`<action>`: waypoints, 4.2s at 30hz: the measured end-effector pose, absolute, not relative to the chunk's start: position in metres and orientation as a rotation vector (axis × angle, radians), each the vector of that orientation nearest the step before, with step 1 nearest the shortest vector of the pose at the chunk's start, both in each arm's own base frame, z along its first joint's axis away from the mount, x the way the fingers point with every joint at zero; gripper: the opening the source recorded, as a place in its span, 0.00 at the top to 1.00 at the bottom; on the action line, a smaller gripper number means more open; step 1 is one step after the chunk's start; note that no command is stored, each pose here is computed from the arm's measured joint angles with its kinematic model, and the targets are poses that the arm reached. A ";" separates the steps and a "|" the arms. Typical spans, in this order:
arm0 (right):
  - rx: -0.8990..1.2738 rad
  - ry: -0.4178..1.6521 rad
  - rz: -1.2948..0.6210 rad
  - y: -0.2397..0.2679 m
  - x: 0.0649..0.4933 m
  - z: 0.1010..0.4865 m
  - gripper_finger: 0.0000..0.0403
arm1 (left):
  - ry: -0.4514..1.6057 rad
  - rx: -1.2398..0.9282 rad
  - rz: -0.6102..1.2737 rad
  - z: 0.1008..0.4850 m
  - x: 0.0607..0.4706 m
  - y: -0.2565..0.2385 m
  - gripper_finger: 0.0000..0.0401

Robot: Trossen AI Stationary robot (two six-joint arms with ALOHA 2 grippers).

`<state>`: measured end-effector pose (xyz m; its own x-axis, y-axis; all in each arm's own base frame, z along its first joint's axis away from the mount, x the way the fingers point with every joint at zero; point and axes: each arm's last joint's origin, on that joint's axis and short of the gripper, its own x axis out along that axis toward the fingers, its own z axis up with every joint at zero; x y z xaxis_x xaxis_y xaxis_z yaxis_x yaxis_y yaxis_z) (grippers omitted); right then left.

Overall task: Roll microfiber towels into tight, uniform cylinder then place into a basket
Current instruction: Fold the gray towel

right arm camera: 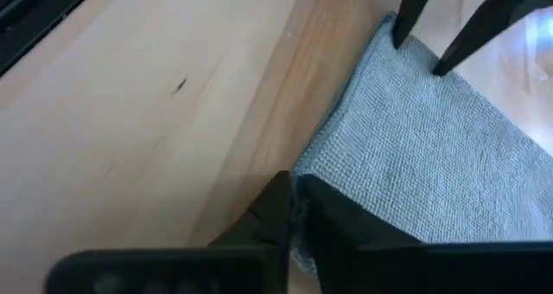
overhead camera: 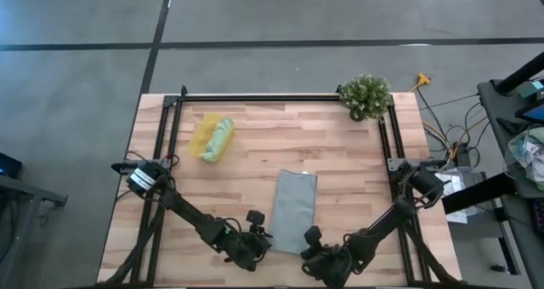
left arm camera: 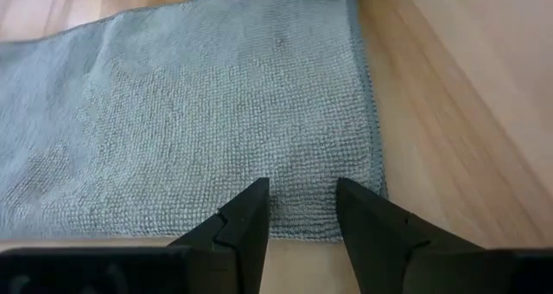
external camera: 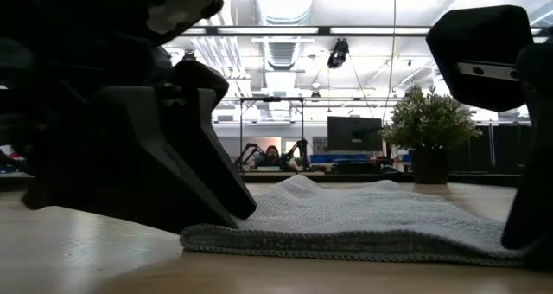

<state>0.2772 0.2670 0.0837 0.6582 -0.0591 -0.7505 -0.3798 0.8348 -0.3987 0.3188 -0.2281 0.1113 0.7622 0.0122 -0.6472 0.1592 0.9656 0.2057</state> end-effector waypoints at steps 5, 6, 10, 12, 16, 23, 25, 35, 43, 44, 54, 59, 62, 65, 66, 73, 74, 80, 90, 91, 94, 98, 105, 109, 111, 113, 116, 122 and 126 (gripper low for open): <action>-0.568 0.840 0.191 0.267 0.277 0.084 0.97 | 0.690 0.289 -0.123 0.117 0.313 -0.235 0.69; -0.565 0.837 0.191 0.267 0.277 0.086 0.98 | 0.688 0.297 -0.133 0.120 0.311 -0.236 0.69; -0.554 0.815 0.195 0.270 0.278 0.101 0.98 | 0.639 0.326 -0.181 0.138 0.304 -0.244 0.69; -0.568 0.813 0.195 0.270 0.276 0.107 0.98 | 0.606 0.327 -0.198 0.148 0.301 -0.248 0.69; -0.500 0.746 0.190 0.273 0.277 0.130 0.98 | 0.572 0.335 -0.221 0.162 0.293 -0.254 0.69; -0.365 0.717 0.173 0.273 0.275 0.146 0.98 | 0.482 0.660 -0.292 0.168 0.277 -0.271 0.69; -0.306 0.708 0.161 0.272 0.277 0.150 0.98 | 0.470 0.668 -0.255 0.167 0.276 -0.272 0.69; -0.172 0.722 -0.022 0.254 0.286 0.148 0.98 | 0.504 0.587 -0.162 0.155 0.286 -0.264 0.64; -0.157 0.839 -0.152 0.237 0.274 0.131 0.98 | 0.516 0.582 -0.136 0.152 0.294 -0.256 0.60; -0.158 0.844 -0.156 0.235 0.273 0.129 0.98 | 0.516 0.582 -0.135 0.152 0.294 -0.256 0.60; -0.140 0.840 -0.162 0.235 0.272 0.130 0.98 | 0.520 0.578 -0.123 0.152 0.297 -0.252 0.60; -0.145 0.877 -0.235 0.228 0.266 0.125 0.98 | 0.518 0.572 -0.114 0.148 0.301 -0.250 0.60; -0.163 0.859 -0.253 0.227 0.265 0.125 0.98 | 0.505 0.556 -0.105 0.144 0.305 -0.249 0.60; -0.186 0.824 -0.253 0.231 0.267 0.129 0.98 | 0.518 0.561 -0.094 0.140 0.308 -0.246 0.60; -0.203 0.811 -0.250 0.233 0.267 0.131 0.98 | 0.521 0.561 -0.090 0.139 0.310 -0.244 0.60; -0.291 0.689 -0.269 0.248 0.268 0.152 0.98 | 0.542 0.488 -0.172 0.137 0.311 -0.245 0.60; -0.293 0.676 -0.278 0.249 0.269 0.154 0.98 | 0.548 0.458 -0.189 0.137 0.311 -0.246 0.60; -0.373 0.549 -0.386 0.248 0.273 0.168 0.98 | 0.575 0.388 -0.187 0.129 0.311 -0.247 0.60; -0.426 0.486 -0.445 0.249 0.286 0.185 0.98 | 0.542 0.404 -0.022 0.130 0.314 -0.240 0.60; -0.425 0.483 -0.445 0.249 0.286 0.187 0.98 | 0.542 0.393 -0.015 0.130 0.314 -0.240 0.60; -0.430 0.480 -0.444 0.250 0.288 0.189 0.98 | 0.535 0.366 -0.007 0.130 0.314 -0.240 0.60; -0.440 0.478 -0.452 0.249 0.289 0.191 0.98 | 0.495 0.336 -0.002 0.134 0.317 -0.242 0.60; -0.450 0.473 -0.463 0.248 0.288 0.189 0.98 | 0.464 0.342 0.050 0.137 0.318 -0.241 0.60; -0.451 0.474 -0.463 0.248 0.288 0.189 0.98 | 0.435 0.330 0.063 0.140 0.319 -0.241 0.60; -0.446 0.472 -0.464 0.248 0.288 0.189 0.98 | 0.403 0.334 0.057 0.143 0.321 -0.242 0.60; -0.443 0.472 -0.465 0.247 0.288 0.188 0.98 | 0.363 0.322 0.054 0.147 0.323 -0.244 0.60; -0.443 0.472 -0.465 0.248 0.288 0.188 0.98 | 0.331 0.304 0.057 0.151 0.325 -0.243 0.60; -0.443 0.473 -0.465 0.247 0.288 0.188 0.98 | 0.331 0.303 0.073 0.152 0.327 -0.240 0.60; -0.445 0.474 -0.465 0.247 0.288 0.188 0.98 | 0.332 0.302 0.087 0.152 0.327 -0.239 0.60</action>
